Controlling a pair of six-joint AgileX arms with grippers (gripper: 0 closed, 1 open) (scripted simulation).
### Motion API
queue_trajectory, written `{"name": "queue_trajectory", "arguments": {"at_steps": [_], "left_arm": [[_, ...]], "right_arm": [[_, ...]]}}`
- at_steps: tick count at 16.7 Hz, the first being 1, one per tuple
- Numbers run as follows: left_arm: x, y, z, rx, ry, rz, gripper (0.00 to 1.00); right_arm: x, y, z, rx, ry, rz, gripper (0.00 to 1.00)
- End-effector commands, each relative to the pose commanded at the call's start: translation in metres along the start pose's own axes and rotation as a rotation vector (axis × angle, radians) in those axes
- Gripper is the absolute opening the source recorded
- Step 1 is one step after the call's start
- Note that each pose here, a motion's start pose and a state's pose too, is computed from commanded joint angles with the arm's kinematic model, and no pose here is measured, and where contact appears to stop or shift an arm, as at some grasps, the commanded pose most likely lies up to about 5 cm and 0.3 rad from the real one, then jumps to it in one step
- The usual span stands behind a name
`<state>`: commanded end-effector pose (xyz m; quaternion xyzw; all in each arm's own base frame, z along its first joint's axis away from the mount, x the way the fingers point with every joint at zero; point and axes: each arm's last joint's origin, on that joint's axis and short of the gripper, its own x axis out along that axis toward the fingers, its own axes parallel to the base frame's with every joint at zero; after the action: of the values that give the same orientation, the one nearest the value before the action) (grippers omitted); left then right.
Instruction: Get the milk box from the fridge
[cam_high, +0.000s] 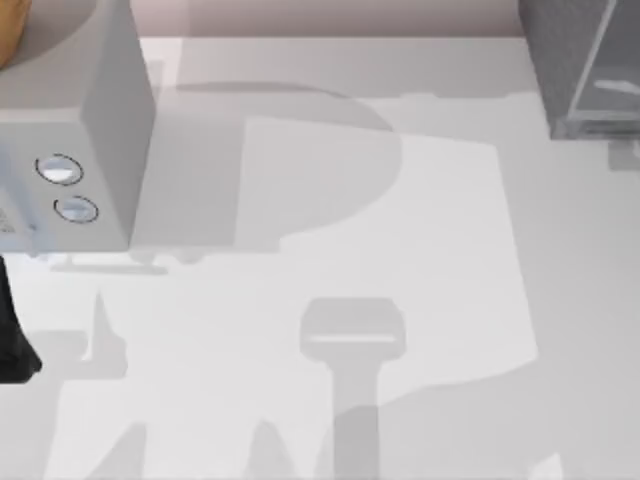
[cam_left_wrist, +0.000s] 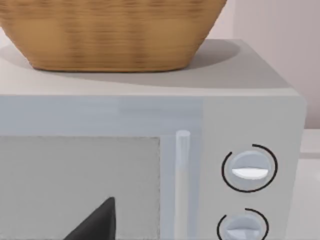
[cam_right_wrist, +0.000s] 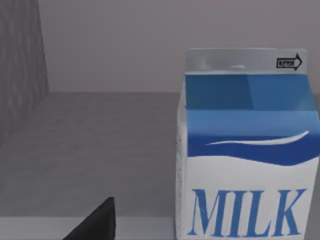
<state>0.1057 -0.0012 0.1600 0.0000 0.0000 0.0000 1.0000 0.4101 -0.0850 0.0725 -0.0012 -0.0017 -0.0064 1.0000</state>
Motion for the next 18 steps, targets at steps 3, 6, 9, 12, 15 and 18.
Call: {"name": "queue_trajectory", "arguments": {"at_steps": [3,6,9,12,15,18], "left_arm": [[0.0,0.0,0.0,0.0,0.0,0.0,1.0],[0.0,0.0,0.0,0.0,0.0,0.0,1.0],[0.0,0.0,0.0,0.0,0.0,0.0,1.0],[0.0,0.0,0.0,0.0,0.0,0.0,1.0],[0.0,0.0,0.0,0.0,0.0,0.0,1.0],[0.0,0.0,0.0,0.0,0.0,0.0,1.0]], "right_arm": [[0.009,0.001,-0.003,0.001,0.008,0.002,1.0],[0.034,0.0,-0.002,0.0,0.0,0.002,1.0],[0.056,0.001,-0.001,0.0,-0.003,0.003,1.0],[0.061,0.002,-0.002,0.001,0.003,0.003,1.0],[0.061,0.002,-0.002,0.001,0.003,0.003,0.92],[0.061,0.002,-0.002,0.001,0.003,0.003,0.7]]}}
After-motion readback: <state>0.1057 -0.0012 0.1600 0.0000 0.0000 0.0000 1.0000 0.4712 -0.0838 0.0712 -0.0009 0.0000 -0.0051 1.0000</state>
